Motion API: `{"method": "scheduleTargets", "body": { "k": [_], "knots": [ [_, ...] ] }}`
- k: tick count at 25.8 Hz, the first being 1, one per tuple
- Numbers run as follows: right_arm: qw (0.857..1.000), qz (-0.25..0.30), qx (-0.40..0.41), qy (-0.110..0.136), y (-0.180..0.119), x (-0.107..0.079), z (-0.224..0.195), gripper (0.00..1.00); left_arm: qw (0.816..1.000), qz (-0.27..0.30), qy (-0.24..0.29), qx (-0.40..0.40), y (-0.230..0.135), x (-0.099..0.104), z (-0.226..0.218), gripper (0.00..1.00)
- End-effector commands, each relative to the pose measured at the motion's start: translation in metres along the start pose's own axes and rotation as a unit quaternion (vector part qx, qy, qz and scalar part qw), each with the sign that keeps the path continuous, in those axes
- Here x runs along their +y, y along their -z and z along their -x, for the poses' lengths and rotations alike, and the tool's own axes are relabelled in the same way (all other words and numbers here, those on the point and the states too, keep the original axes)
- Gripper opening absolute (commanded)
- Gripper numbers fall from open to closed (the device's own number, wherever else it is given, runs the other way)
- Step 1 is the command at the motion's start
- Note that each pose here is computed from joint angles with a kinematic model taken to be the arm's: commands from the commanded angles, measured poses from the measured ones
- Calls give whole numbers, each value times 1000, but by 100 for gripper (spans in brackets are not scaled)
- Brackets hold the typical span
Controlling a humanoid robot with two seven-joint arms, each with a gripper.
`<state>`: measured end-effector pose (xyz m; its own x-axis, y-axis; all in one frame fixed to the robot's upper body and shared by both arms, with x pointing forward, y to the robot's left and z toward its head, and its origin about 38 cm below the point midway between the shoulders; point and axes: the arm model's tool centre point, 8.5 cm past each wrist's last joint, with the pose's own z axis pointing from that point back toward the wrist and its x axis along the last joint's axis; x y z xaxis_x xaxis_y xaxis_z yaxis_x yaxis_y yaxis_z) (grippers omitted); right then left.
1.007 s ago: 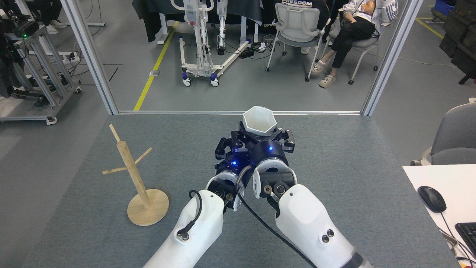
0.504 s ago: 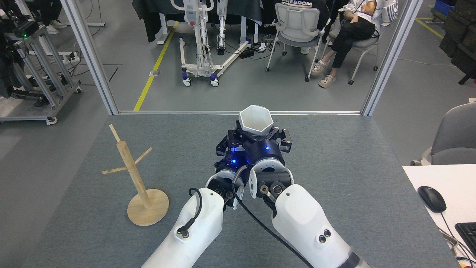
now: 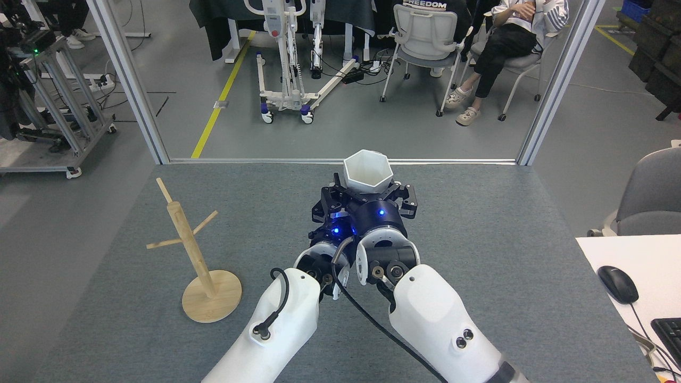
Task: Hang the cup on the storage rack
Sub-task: 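Close the left gripper on the cup's base below the right gripper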
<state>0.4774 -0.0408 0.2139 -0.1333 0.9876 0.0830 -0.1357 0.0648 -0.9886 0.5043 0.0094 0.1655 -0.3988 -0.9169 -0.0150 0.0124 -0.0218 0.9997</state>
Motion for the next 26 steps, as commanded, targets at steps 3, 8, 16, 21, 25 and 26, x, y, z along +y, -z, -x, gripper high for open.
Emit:
{"method": "scheduleTargets", "body": {
  "k": [3,8,16,21,25,26],
  "knots": [
    [1000,0,-2,-2,0,1,0,99,1000,-4,3,-17,0,1,-3,0],
    [1000,-4,0,-2,-1,5,2,99,1000,-7,2,-19,-1,2,-4,0],
    [1000,11,-2,-5,-7,-2,10,99,999,-17,3,-33,-2,7,-9,0],
    [1000,27,-6,-3,-19,-7,20,99,999,-21,8,-41,-3,9,-12,0],
    [999,33,-13,1,-32,-5,25,99,999,-27,8,-45,-3,10,-13,0],
    [999,34,-14,0,-34,-5,27,99,999,-27,8,-45,-3,10,-13,0]
  ]
}}
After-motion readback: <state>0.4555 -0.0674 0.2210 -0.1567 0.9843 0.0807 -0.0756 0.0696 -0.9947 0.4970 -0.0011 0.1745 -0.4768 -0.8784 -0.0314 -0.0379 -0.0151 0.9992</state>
